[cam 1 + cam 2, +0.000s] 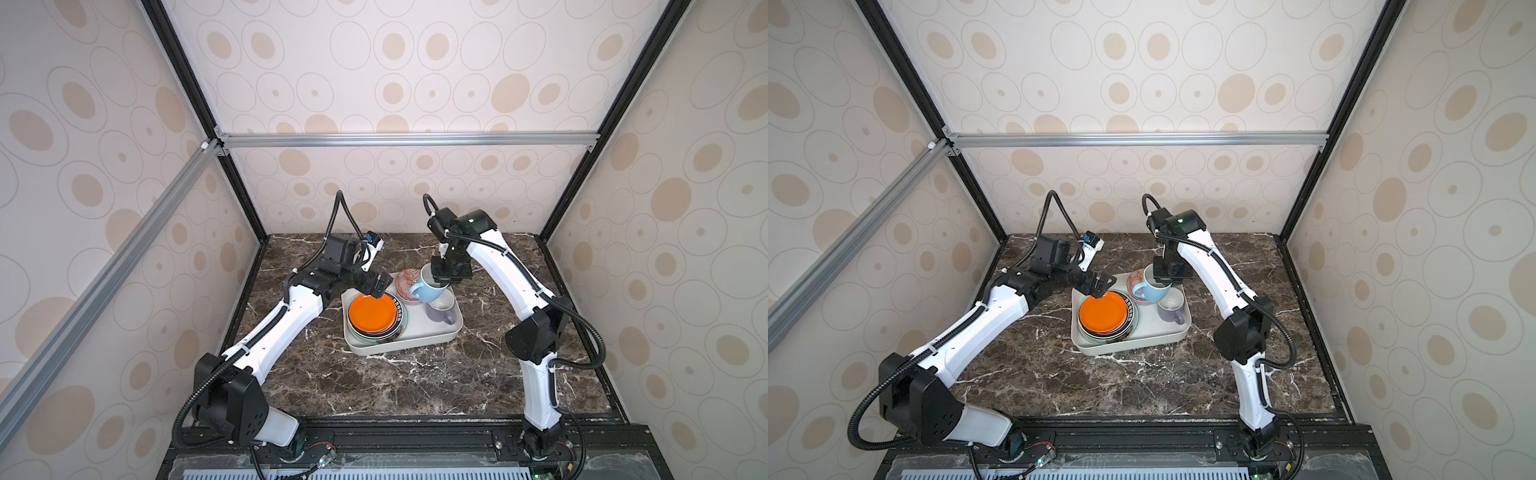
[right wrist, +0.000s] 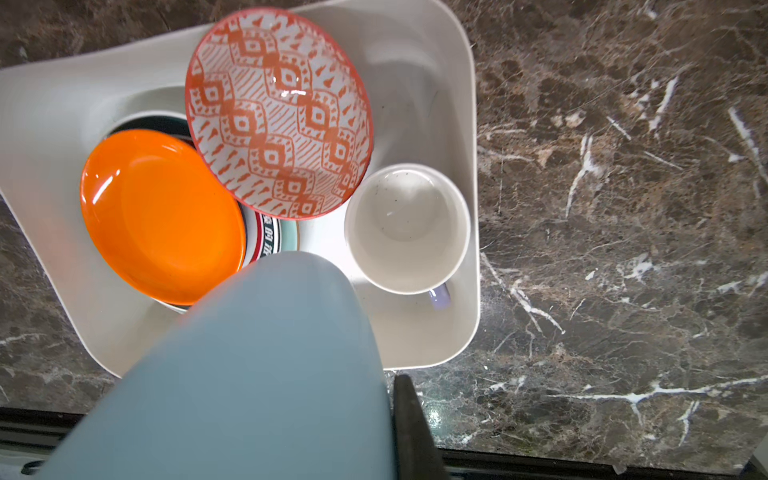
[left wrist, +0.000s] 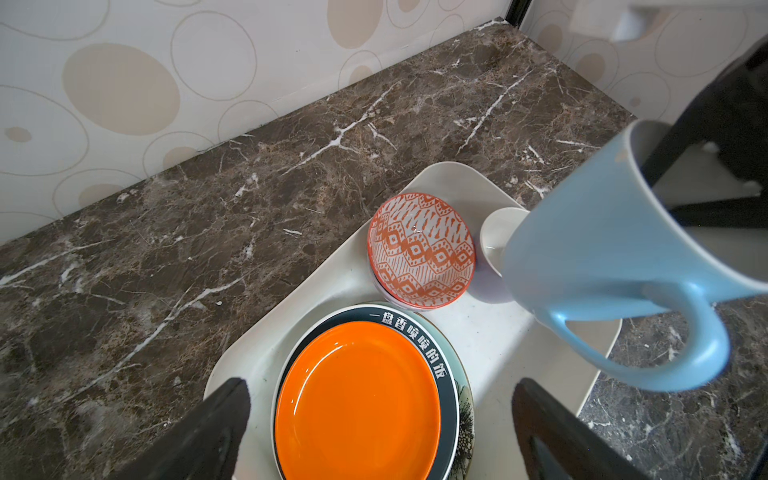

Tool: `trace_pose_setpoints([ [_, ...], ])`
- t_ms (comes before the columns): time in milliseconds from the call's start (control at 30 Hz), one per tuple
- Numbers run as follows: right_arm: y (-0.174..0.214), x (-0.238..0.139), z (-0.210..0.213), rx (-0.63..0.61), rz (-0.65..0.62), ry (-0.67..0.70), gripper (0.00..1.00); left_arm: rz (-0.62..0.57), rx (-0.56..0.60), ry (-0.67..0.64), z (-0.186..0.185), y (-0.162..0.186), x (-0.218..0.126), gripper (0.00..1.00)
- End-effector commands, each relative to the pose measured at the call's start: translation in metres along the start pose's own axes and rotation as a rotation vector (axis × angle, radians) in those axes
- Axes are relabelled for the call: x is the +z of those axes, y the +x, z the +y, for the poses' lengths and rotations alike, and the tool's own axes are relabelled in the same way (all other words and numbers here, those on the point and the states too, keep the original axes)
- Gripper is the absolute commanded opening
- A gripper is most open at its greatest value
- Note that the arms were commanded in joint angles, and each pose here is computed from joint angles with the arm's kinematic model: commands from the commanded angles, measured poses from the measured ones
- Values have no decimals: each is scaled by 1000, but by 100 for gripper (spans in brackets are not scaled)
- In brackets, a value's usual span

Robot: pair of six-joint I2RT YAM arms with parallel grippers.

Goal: Place the mixed dishes into the plastic bin
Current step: 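Lift the light blue mug and carry it over the bin with the right gripper, then lower the light blue mug into the bin beside the purple mug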

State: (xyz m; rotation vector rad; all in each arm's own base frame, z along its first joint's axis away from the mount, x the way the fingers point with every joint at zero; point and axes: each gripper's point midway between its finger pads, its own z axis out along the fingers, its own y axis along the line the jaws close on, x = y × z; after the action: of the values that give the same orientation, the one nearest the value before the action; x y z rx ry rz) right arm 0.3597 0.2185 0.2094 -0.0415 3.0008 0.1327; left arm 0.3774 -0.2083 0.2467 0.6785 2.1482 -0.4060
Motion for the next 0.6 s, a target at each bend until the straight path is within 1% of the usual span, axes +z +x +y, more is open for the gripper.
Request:
trace_pose_setpoints([
  [0,25,-6,9,-15,42,-7,6,-37,9,-22,4,-7,-10,99],
  [233,40,17,20,-47,94,7,5,-38,6,-33,6,-2,-13,99],
  [567,45,47,19,-57,126,38,5,-36,-5,-39,10,-1,-10,99],
])
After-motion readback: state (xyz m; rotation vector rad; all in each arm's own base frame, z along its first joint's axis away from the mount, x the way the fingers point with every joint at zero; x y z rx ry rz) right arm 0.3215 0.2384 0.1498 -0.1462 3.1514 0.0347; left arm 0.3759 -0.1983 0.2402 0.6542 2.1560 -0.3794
